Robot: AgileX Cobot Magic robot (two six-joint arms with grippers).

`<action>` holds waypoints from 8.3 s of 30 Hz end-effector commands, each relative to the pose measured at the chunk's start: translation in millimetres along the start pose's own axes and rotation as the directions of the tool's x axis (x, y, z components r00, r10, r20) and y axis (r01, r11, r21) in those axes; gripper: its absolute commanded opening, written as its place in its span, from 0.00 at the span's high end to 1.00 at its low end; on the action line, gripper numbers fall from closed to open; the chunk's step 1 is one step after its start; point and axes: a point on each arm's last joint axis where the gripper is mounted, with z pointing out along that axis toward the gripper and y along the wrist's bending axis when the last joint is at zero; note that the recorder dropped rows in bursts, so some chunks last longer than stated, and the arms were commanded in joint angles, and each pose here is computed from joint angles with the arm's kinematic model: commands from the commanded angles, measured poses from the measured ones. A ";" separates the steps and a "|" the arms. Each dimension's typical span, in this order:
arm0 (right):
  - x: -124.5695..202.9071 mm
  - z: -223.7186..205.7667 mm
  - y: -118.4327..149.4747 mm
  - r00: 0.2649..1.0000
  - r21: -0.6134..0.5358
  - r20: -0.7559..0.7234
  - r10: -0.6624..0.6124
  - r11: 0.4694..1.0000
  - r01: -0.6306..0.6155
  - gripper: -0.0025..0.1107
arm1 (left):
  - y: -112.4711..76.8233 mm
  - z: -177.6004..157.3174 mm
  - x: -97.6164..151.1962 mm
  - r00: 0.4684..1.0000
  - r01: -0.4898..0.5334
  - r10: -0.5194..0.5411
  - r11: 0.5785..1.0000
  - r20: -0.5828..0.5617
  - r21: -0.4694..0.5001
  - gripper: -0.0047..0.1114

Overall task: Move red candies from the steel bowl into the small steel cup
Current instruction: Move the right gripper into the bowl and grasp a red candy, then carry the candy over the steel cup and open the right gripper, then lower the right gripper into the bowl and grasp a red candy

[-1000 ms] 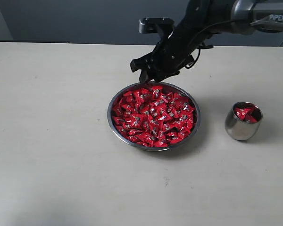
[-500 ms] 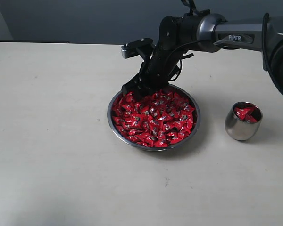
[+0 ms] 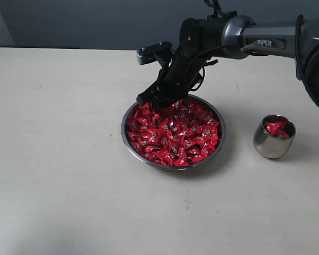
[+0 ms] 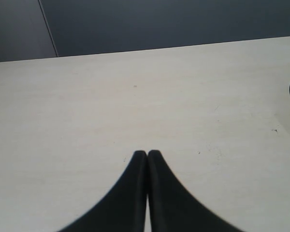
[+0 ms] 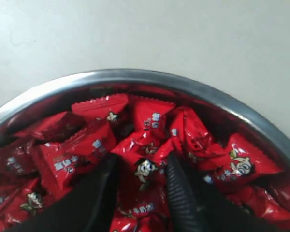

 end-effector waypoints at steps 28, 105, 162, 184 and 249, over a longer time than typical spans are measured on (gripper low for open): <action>-1.4 -4.1 -4.6 0.998 0.058 -0.002 -0.066 0.996 0.066 0.99 | 0.0 -0.1 -0.3 1.000 0.001 -0.001 1.000 0.011 -0.001 0.96; 168.1 -145.3 -76.7 0.927 0.413 0.074 0.367 0.835 -0.363 0.69 | 0.0 -0.1 -0.3 1.000 0.001 -0.001 1.000 0.011 -0.001 0.96; 44.7 -40.2 48.8 0.997 0.002 0.078 0.018 1.000 -0.018 0.69 | 0.0 -0.1 -0.3 1.000 0.001 -0.001 1.000 0.011 -0.001 0.96; 49.0 -6.1 48.4 0.996 -0.042 0.003 0.093 0.995 -0.093 0.69 | 0.0 -0.1 -0.3 1.000 0.001 -0.001 1.000 0.011 -0.001 0.96; 43.4 -65.2 43.6 0.997 0.087 0.031 0.075 0.993 -0.078 0.99 | 0.0 -0.1 -0.3 1.000 0.001 -0.001 1.000 0.011 -0.001 0.96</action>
